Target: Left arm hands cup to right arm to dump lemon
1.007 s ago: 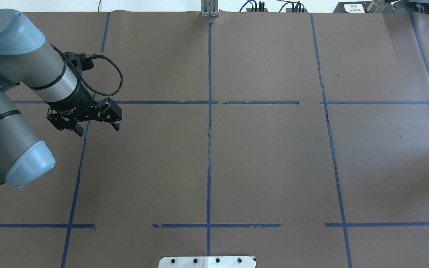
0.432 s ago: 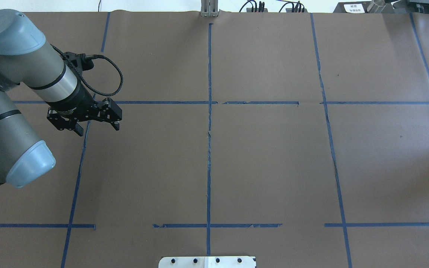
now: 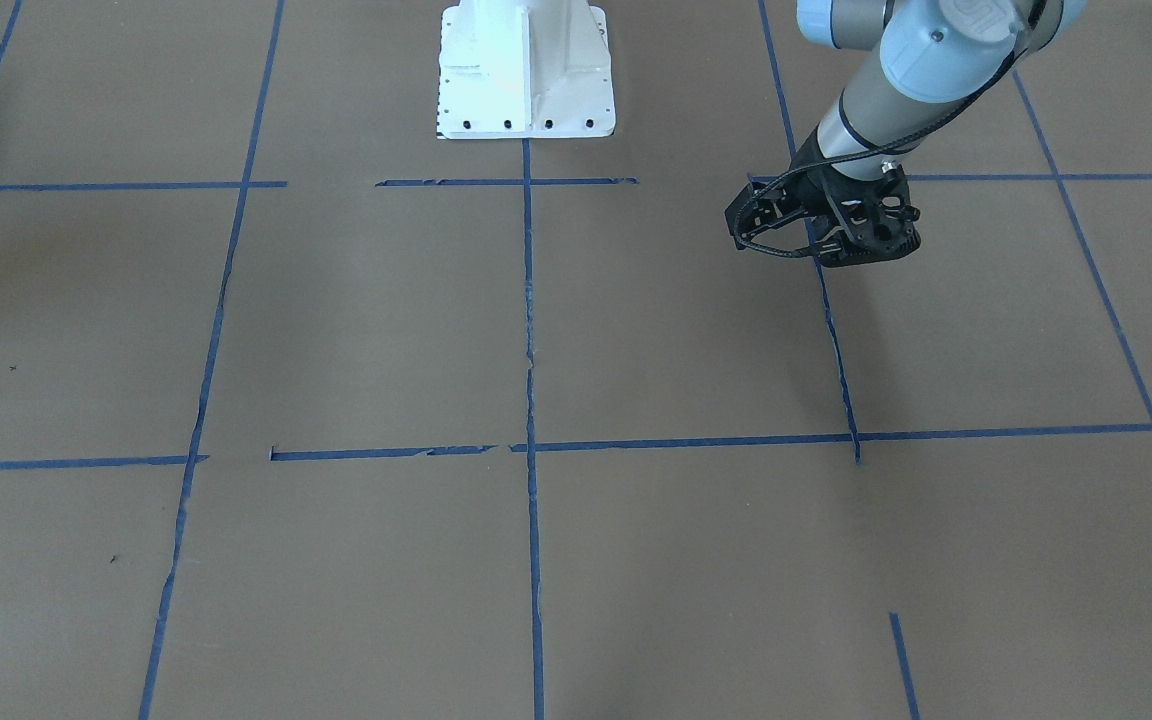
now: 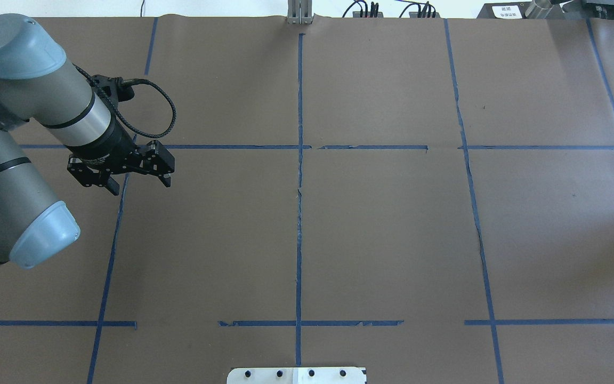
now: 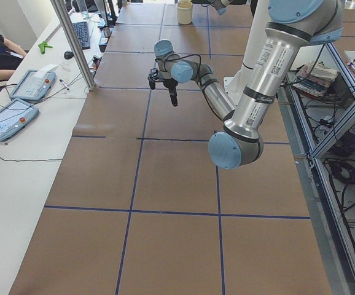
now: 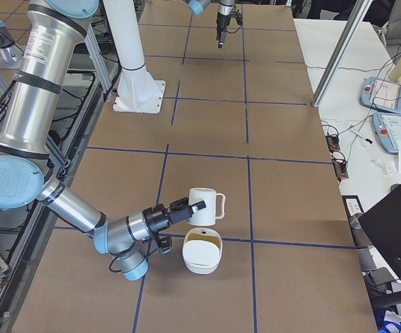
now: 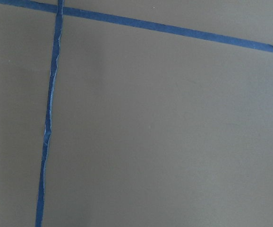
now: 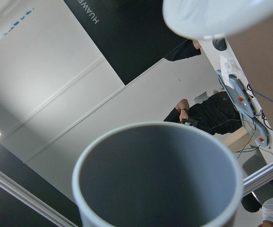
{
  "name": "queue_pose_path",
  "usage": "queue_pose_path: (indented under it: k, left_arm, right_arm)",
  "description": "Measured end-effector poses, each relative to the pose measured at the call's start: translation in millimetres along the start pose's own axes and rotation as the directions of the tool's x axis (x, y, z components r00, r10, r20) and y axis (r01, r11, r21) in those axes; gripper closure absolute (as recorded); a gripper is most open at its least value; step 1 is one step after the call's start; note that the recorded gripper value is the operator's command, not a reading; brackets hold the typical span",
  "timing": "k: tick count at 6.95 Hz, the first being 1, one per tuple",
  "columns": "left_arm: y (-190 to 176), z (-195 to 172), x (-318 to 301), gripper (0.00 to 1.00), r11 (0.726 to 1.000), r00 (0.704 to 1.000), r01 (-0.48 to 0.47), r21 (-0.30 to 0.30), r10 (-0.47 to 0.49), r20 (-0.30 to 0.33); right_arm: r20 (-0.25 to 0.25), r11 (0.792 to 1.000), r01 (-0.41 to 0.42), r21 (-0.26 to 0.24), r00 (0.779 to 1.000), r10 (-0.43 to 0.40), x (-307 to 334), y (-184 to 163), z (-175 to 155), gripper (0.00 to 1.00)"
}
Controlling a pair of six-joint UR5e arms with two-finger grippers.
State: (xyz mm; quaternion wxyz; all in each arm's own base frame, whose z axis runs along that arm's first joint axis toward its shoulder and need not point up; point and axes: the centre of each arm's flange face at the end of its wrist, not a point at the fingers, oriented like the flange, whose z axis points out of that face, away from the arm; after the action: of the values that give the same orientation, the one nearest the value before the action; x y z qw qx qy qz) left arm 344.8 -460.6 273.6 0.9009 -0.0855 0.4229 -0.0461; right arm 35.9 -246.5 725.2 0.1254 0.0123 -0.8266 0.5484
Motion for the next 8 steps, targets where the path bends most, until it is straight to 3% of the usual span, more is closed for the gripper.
queue_pose_path:
  k: [1,2,3,4,5,6,8]
  left_arm:
    - [0,0,0,0.0,1.0,1.0,0.0,0.0,0.0,0.0]
    - [0,0,0,0.0,1.0,1.0,0.0,-0.001,0.0,0.0]
    - [0,0,0,0.0,1.0,1.0,0.0,-0.001,0.0,0.0]
    - [0,0,0,0.0,1.0,1.0,0.0,-0.001,0.0,0.0]
    - [0,0,0,0.0,1.0,1.0,-0.001,0.0,0.001,-0.001]
    - [1,-1,0,0.0,1.0,1.0,-0.002,0.0,0.002,-0.002]
    - [2,-2,1,0.0,1.0,1.0,-0.004,0.001,0.004,-0.004]
  right_arm:
    - [-0.033,0.994,0.109,0.007,0.993,-0.109,4,-1,3,0.6]
    - [-0.065,0.972,0.236,0.005,0.97,-0.235,8,-1,6,0.6]
    - [-0.105,0.926,0.377,-0.011,0.921,-0.376,13,-1,9,0.61]
    - [-0.147,0.867,0.497,-0.041,0.855,-0.497,18,-2,9,0.61]
    - [-0.178,0.793,0.604,-0.079,0.774,-0.607,22,-2,8,0.61]
    - [-0.195,0.698,0.705,-0.126,0.673,-0.714,25,-2,7,0.61]
    - [-0.2,0.481,0.848,-0.221,0.443,-0.874,28,7,21,0.61]
